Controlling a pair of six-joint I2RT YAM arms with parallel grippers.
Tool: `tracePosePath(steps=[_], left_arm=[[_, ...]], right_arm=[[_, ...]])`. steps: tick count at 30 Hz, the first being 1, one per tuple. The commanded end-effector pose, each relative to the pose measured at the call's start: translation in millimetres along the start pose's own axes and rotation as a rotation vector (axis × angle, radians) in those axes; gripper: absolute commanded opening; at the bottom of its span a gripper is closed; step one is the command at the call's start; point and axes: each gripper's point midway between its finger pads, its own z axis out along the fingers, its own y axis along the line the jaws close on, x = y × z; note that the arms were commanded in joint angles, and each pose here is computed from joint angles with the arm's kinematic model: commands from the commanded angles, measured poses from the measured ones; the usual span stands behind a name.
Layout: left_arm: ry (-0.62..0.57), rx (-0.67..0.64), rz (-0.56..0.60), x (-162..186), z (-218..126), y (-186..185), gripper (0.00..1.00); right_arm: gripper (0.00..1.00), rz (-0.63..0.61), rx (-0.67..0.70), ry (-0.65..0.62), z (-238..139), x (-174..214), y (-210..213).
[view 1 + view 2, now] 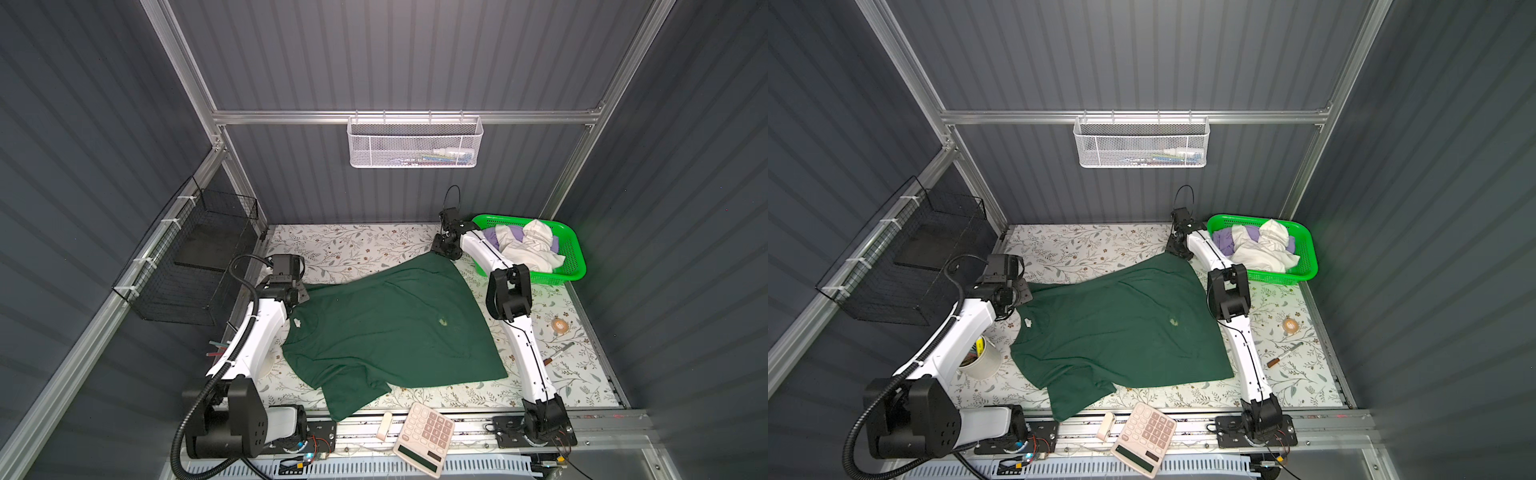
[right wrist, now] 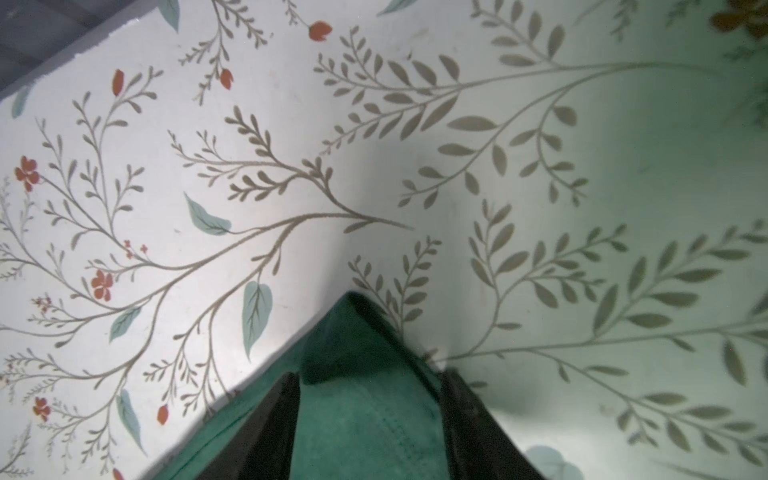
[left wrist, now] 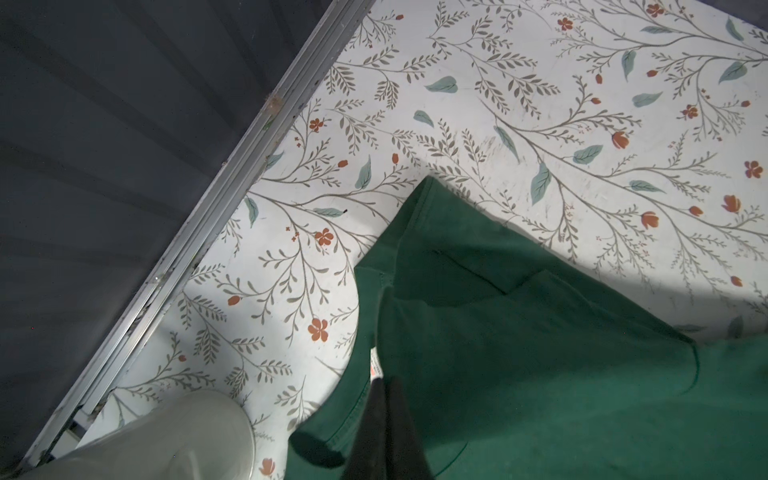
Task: Fold and stack the t-shirts
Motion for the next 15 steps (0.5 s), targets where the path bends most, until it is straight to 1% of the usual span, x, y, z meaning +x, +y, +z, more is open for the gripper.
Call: tracePosePath(steps=[1,3,6,9,11,15], left_arm=[[0.008,-0.029,-0.029,4.8,-6.5,13.4,0.00],[0.004,-0.028,-0.030,4.7,-8.9,14.6,0.00],[0.001,-0.026,-0.028,5.1,-10.8,15.3,0.00],[0.006,-0.026,-0.027,7.5,-10.7,15.9,0.00],[0.006,-0.022,-0.028,9.2,-11.3,16.0,0.00],[0.005,-0.019,-0.031,12.5,-13.3,17.8,0.00]], right_arm=[[0.50,0.003,0.036,0.110,15.6,27.4,-10.5],[0.47,-0.011,0.050,0.110,14.2,28.8,-11.2],[0.35,-0.028,0.060,0.117,14.4,31.6,-12.3],[0.27,-0.033,0.059,0.118,13.9,32.3,-11.9],[0.23,-0.036,0.054,0.118,14.0,32.4,-11.3],[0.20,-0.038,0.040,0.120,14.1,31.1,-11.2]])
